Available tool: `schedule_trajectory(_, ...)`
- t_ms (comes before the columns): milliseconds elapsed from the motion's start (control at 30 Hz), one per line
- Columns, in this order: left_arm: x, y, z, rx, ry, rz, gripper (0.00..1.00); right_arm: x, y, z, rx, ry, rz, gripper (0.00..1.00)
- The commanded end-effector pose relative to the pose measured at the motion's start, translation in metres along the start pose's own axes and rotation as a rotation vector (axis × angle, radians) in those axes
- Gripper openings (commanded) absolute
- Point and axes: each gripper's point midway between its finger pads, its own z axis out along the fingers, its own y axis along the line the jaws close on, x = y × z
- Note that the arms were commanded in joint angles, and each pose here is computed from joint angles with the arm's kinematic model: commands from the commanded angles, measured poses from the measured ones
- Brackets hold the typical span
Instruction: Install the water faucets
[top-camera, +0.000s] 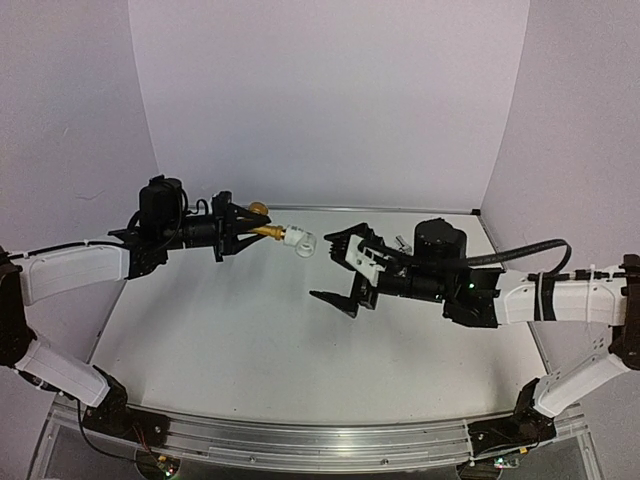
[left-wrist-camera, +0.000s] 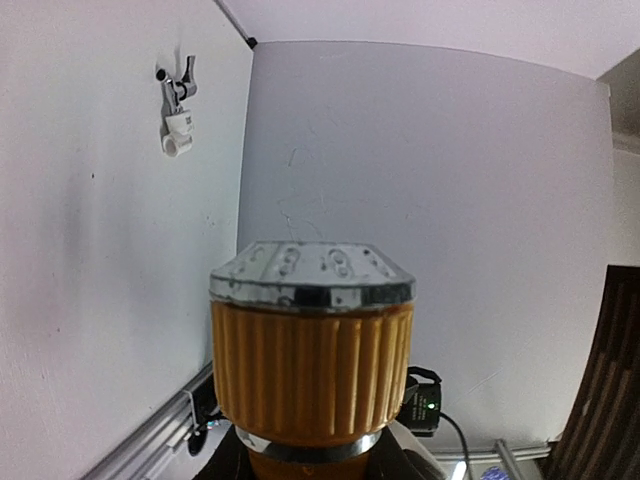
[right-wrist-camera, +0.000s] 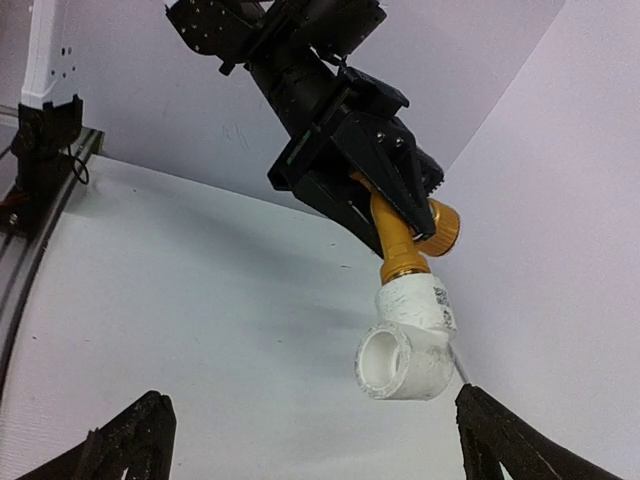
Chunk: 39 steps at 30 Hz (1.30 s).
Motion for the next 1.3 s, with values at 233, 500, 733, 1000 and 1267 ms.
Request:
schedule_trajectory(233, 0.031, -0.025, 0.003, 0.065, 0.064, -0.202, 0.00, -0.020, -0.018, 0.024, 0.150, -0.063, -0.380, 0.96)
schedule_trajectory(500, 0.040, -0.026, 0.012, 0.061, 0.091, -0.202, 0.00, -0.016, -0.031, 0.033, 0.237, -0.050, -0.432, 0.70)
schedule_trajectory(733, 0.039, -0.035, 0.016, 0.077, 0.107, -0.090, 0.00, -0.010, -0.026, 0.035, 0.223, -0.046, -0.408, 0.37)
schedule_trajectory(1000, 0.042, -0.069, 0.023, 0.153, 0.110, 0.304, 0.00, -0.007, -0.024, 0.036, 0.179, -0.023, -0.264, 0.00)
schedule_trajectory(1267, 0.126, -0.098, 0.009, 0.434, 0.201, 1.319, 0.00, -0.023, -0.039, 0.024, -0.013, -0.056, 0.342, 0.00)
